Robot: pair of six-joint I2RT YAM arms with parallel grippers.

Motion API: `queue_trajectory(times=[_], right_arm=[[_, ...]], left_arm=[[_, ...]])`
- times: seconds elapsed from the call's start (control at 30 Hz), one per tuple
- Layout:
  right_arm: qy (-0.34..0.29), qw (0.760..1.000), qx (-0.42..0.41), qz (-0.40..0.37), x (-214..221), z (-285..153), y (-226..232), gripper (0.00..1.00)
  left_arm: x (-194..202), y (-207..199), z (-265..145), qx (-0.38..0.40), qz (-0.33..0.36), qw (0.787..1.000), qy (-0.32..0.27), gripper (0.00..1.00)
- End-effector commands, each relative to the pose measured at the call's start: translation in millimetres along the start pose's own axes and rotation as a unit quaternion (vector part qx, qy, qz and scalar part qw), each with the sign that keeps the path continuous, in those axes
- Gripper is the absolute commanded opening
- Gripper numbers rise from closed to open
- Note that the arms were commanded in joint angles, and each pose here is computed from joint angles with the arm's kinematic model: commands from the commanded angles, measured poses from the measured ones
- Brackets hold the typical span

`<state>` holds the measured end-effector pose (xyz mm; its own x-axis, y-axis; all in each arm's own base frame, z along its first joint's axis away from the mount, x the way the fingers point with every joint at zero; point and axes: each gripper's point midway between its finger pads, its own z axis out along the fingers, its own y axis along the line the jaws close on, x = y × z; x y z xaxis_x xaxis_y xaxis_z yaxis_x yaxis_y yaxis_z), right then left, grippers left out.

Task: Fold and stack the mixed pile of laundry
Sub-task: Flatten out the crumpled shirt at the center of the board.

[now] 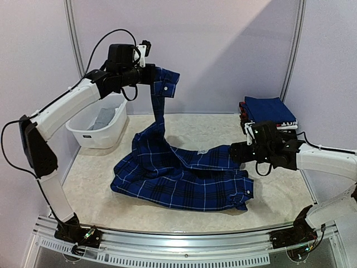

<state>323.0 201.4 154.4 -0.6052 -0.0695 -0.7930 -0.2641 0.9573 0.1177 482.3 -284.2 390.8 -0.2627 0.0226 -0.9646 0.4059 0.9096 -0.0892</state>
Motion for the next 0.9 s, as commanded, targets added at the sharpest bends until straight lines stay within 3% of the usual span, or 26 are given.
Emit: queue_trajectory(times=[0.0, 0.1, 0.23, 0.4, 0.57, 0.87], right_arm=[[-0.029, 0.999, 0.019, -0.008, -23.2, 7.1, 0.2, 0.91], [-0.028, 0.999, 0.016, -0.016, -25.3, 13.7, 3.9, 0.91], [-0.027, 0.999, 0.010, -0.029, -30.7, 20.0, 8.2, 0.92], [-0.021, 0.999, -0.023, -0.039, -34.8, 26.1, 23.3, 0.91], [0.024, 0.996, -0.081, -0.036, -14.9, 31.7, 43.5, 0.87], [0.068, 0.979, -0.190, -0.021, 9.7, 13.7, 82.1, 0.81]], left_arm=[[-15.9, 15.8, 33.1, 0.005, 0.031, 0.999, -0.006, 0.00], [-41.8, 33.0, 49.6, -0.004, 0.024, 0.999, -0.037, 0.00], [-43.3, 67.1, 81.5, -0.037, 0.007, 0.998, -0.057, 0.00], [-11.8, 105.6, 130.8, -0.057, -0.029, 0.995, -0.075, 0.00], [27.5, 123.6, 178.8, -0.068, -0.013, 0.992, -0.104, 0.00], [42.5, 129.4, 200.1, -0.069, -0.023, 0.985, -0.157, 0.01]])
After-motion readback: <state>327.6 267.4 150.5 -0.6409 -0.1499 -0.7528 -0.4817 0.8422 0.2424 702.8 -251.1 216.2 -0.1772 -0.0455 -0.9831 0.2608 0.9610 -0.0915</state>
